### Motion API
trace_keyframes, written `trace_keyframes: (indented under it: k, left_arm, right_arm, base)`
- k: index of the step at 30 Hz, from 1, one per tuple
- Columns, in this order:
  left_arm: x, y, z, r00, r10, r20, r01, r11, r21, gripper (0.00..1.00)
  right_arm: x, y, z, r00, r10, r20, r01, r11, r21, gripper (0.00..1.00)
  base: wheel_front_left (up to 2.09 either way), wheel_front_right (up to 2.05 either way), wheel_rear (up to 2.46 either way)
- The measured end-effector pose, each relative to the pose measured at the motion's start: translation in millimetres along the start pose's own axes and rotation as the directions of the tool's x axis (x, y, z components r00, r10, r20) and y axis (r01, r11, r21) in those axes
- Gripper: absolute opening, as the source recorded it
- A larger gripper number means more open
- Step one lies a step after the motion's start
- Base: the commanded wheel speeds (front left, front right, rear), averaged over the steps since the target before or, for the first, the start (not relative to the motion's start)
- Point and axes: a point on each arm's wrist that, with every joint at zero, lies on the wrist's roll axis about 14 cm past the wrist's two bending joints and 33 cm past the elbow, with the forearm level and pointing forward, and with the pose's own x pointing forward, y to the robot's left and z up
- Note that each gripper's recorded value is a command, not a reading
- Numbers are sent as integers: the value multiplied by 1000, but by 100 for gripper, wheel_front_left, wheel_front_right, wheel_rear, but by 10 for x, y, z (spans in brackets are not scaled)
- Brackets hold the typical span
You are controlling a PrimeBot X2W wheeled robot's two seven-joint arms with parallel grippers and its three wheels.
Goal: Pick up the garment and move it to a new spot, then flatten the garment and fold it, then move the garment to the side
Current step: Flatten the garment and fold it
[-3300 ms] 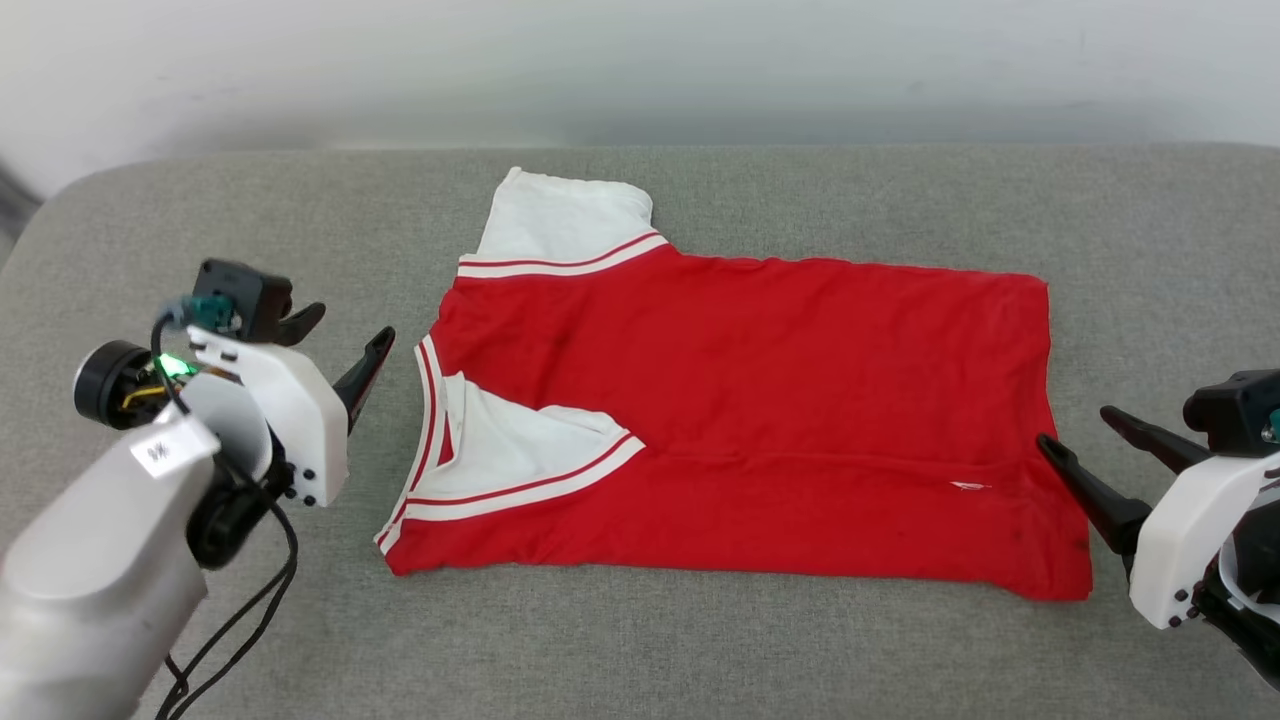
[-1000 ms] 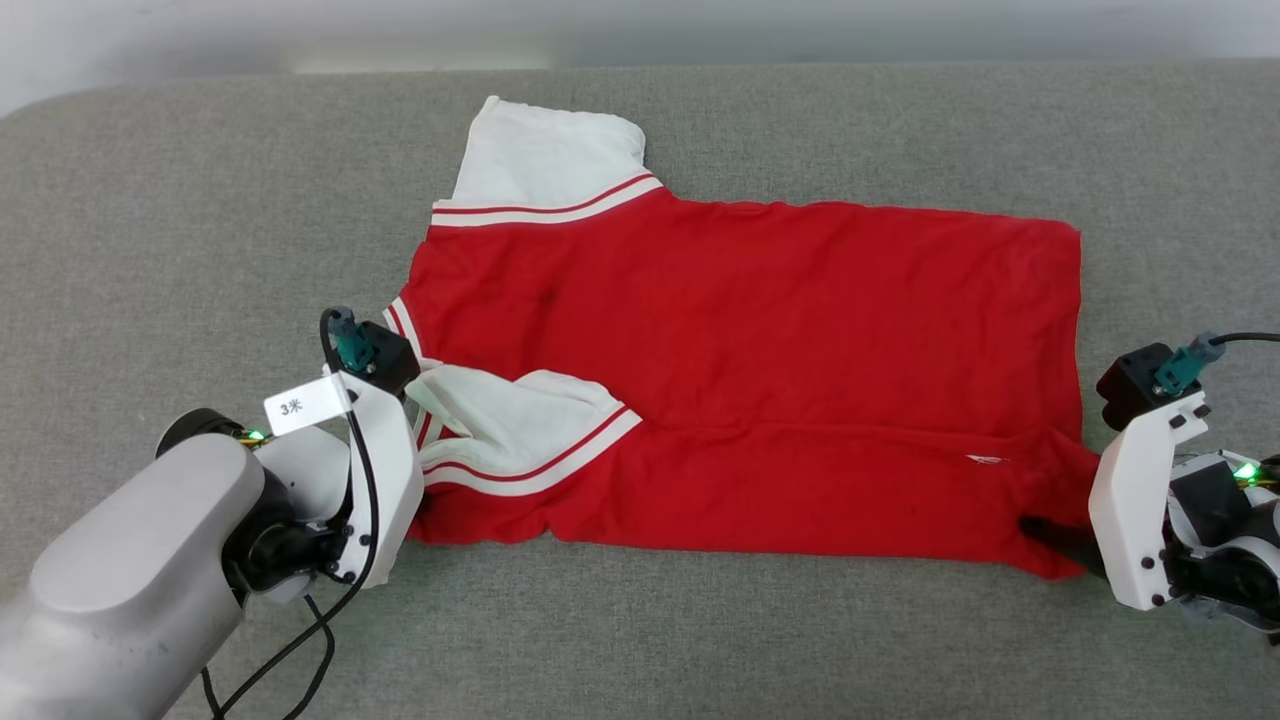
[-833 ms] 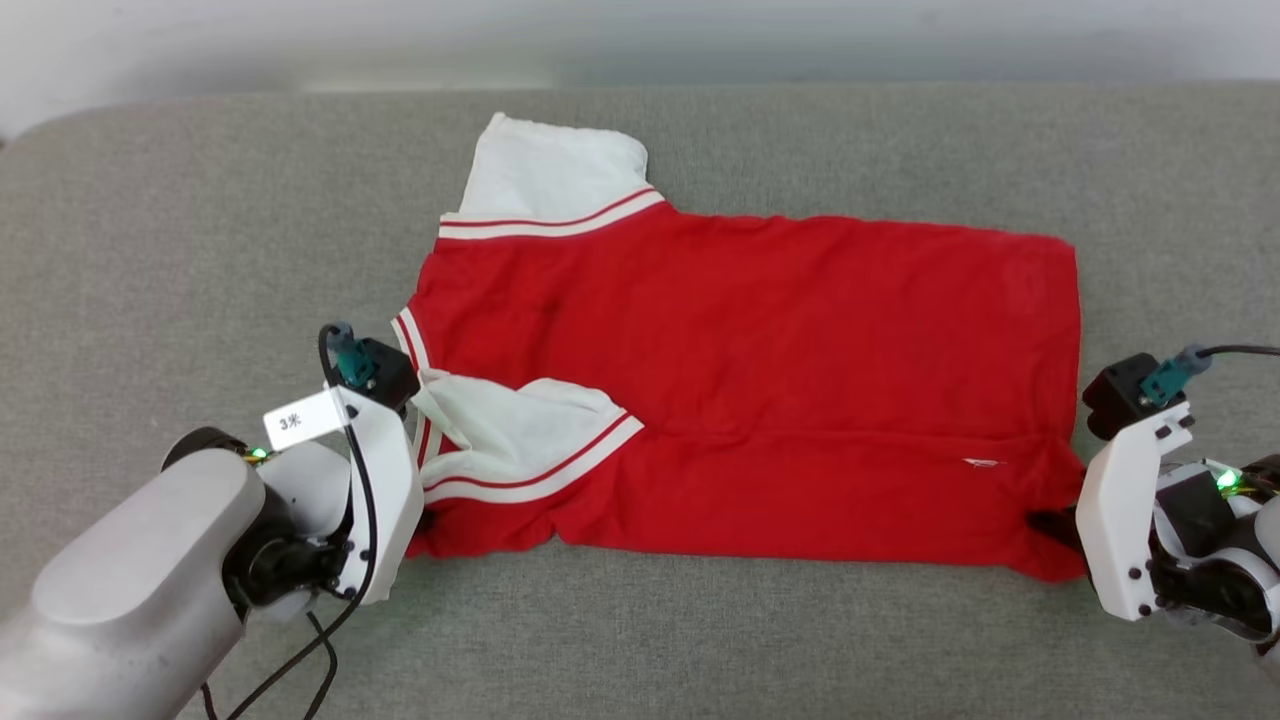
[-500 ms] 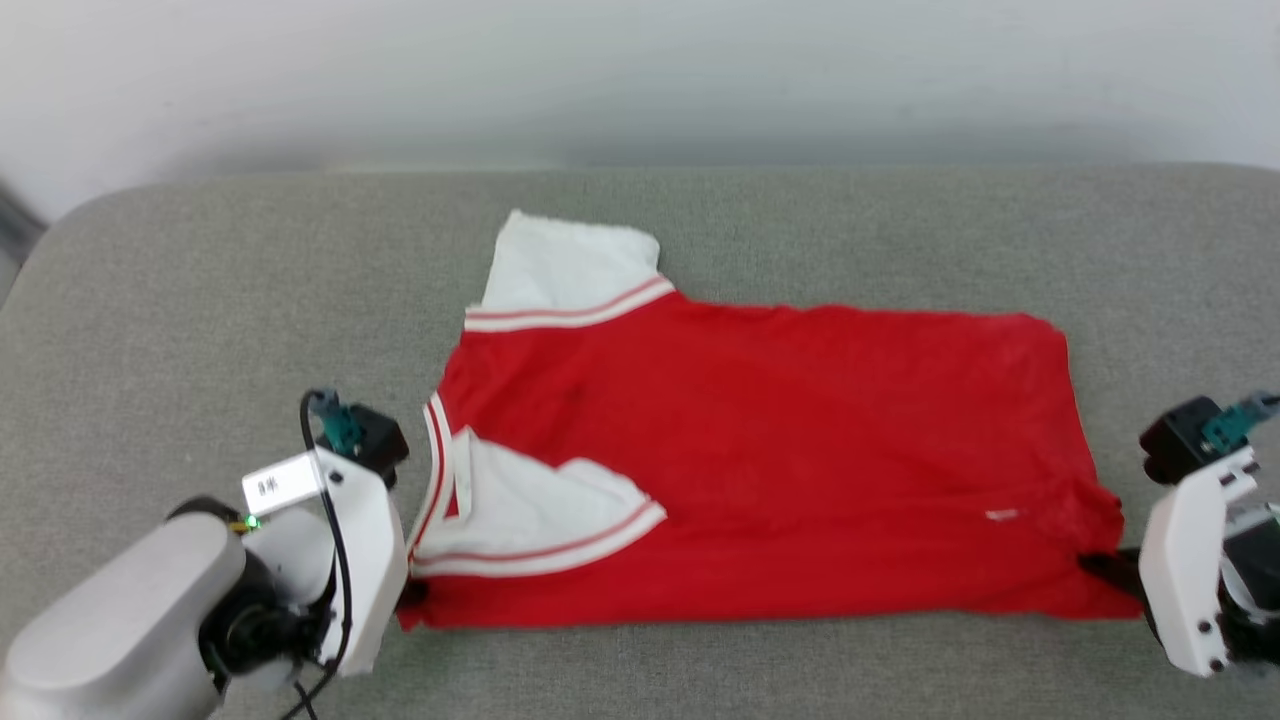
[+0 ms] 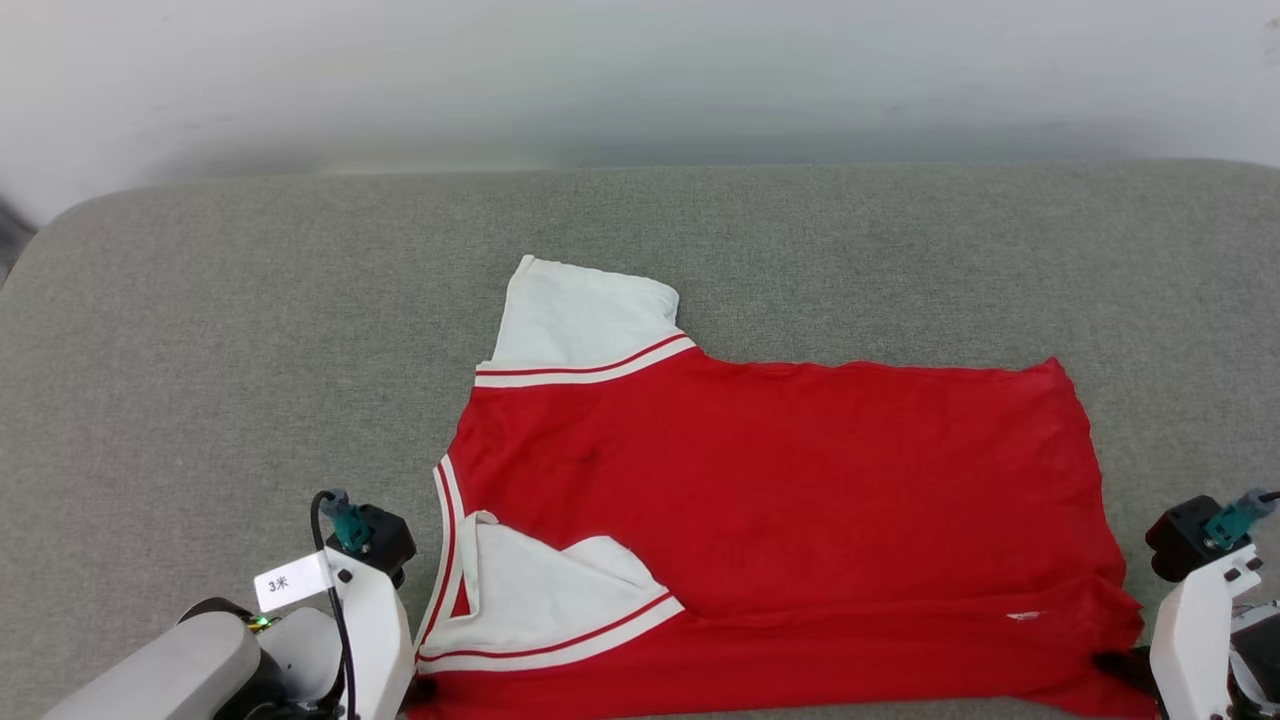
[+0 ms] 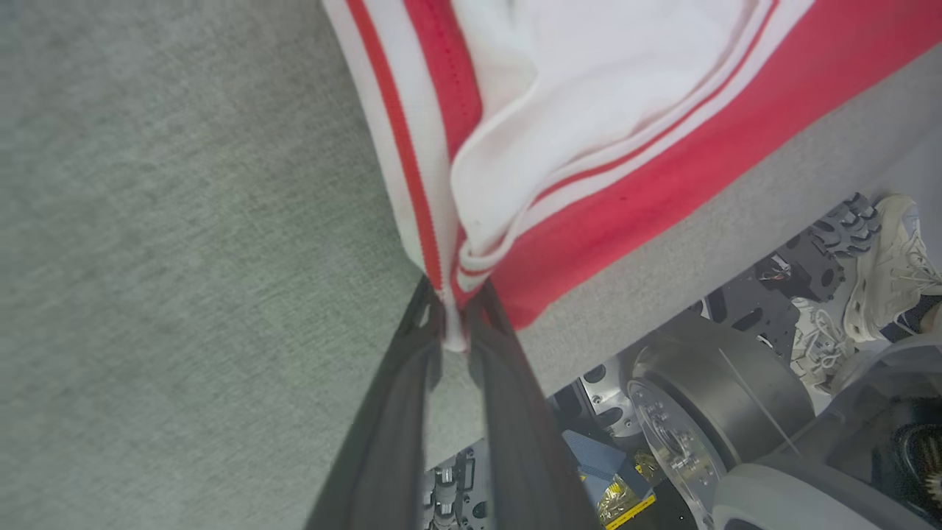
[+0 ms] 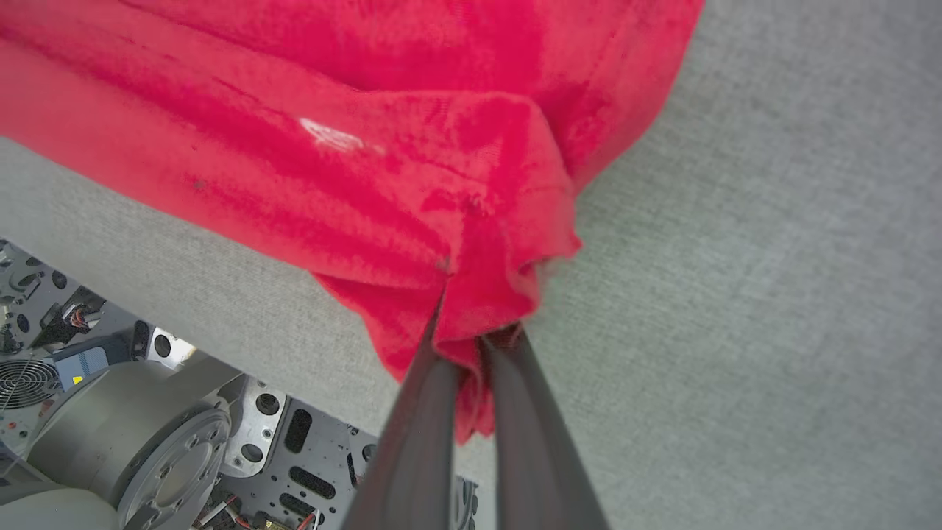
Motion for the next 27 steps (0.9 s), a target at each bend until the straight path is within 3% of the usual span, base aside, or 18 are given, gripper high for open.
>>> trace_keyframes:
  k: [1,5,9,12,14,17,21,24,27]
  left_arm:
    - [-2,4,19,1000,3,12,-3,1000,1,100]
    - [-85,30,121,997,19,70,-19,1000,5,100]
    - [-344,116,457,977,66,204,-75,996,38,100]
    - [-572,159,819,936,96,339,-130,988,79,100]
    - [-704,199,1057,903,118,413,-173,980,98,100]
    - [-869,229,1435,843,136,521,-227,967,115,100]
    - [-988,277,1884,782,154,604,-283,951,124,100]
    - [-979,323,2173,769,158,619,-294,948,123,100]
    - [-902,366,2440,781,160,603,-288,950,120,100]
  right_arm:
    - [3,9,28,1000,2,15,-2,1000,2,100]
    - [-92,-28,282,989,-22,145,24,1000,-11,100]
    - [-321,-64,697,931,-52,362,68,997,-32,100]
    - [-567,-125,1030,837,-86,541,123,992,-33,100]
    - [-743,-153,1253,745,-106,659,152,988,-14,100]
    - [-954,-162,1485,614,-127,779,201,980,1,100]
    - [-1109,-135,1642,482,-148,864,237,971,35,100]
    - [-1134,-115,1663,420,-168,892,253,966,63,100]
    - [-1085,-100,1637,395,-189,899,264,961,86,100]
  base:
    - [0,0,0]
    - [0,0,0]
    - [0,0,0]
    - [0,0,0]
    - [0,0,0]
    - [0,0,0]
    - [0,0,0]
    - [0,0,0]
    - [0,0,0]
